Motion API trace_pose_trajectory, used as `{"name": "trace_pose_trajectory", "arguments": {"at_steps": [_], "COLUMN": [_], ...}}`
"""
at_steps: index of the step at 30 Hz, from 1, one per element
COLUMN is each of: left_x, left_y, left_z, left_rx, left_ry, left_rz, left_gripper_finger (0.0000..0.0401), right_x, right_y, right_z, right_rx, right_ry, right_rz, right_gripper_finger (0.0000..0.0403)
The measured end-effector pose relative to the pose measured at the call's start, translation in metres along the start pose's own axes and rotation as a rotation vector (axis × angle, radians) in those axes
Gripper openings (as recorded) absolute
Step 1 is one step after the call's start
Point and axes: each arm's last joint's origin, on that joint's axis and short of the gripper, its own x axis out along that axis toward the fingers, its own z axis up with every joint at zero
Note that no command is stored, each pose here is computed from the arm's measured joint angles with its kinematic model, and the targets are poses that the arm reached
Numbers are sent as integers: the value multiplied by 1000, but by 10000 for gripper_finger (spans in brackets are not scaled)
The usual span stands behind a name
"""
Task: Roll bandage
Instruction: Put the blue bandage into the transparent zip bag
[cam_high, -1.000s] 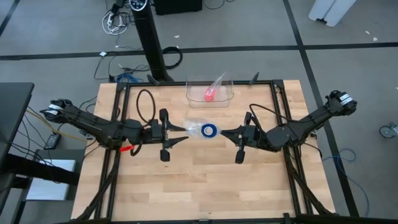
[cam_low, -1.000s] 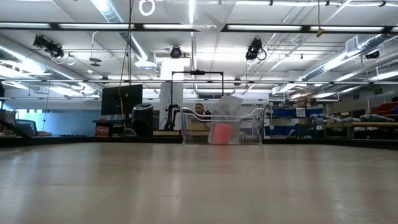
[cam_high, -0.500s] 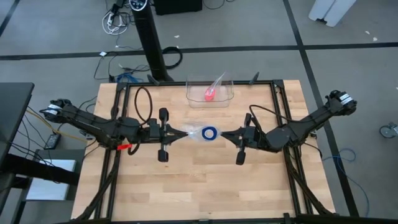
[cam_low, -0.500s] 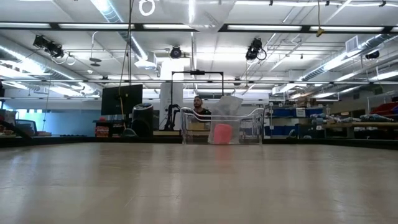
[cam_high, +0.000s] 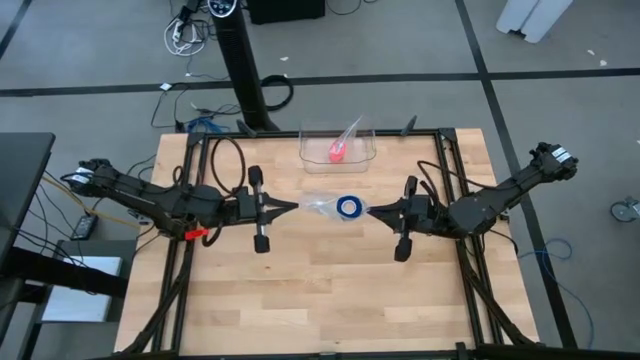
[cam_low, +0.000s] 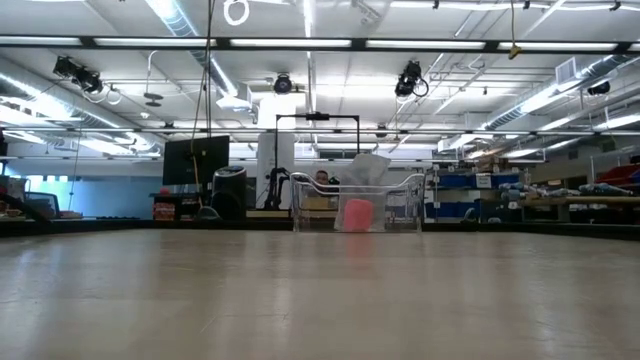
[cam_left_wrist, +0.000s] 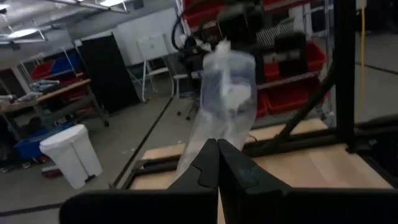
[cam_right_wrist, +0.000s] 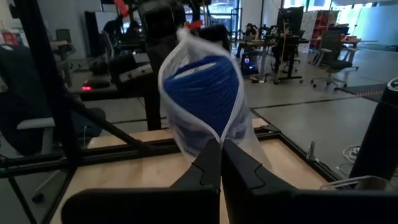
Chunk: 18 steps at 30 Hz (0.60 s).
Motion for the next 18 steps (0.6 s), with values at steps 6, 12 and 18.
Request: {"name": "trace_pose_trajectory", "arguments": {"at_steps": [6,12,18], "left_x": [4,4,13], "left_y": [-3,-4,-10], "left_z": [-2,3,0], "left_rx": [-51,-130,-144], "left_ry": [24,-22,-49], "left_rz": [-8,-92,-108], "left_gripper_finger": [24,108,179], "right_x": [1,2,5], "right_y": [0,-1,-4], "right_z": [-4,-5,-6], "right_rx": [-4,-6,-13], "right_ry": [34,44,53], "right_rz": [12,30,18], "right_gripper_finger": [0,0,0]}}
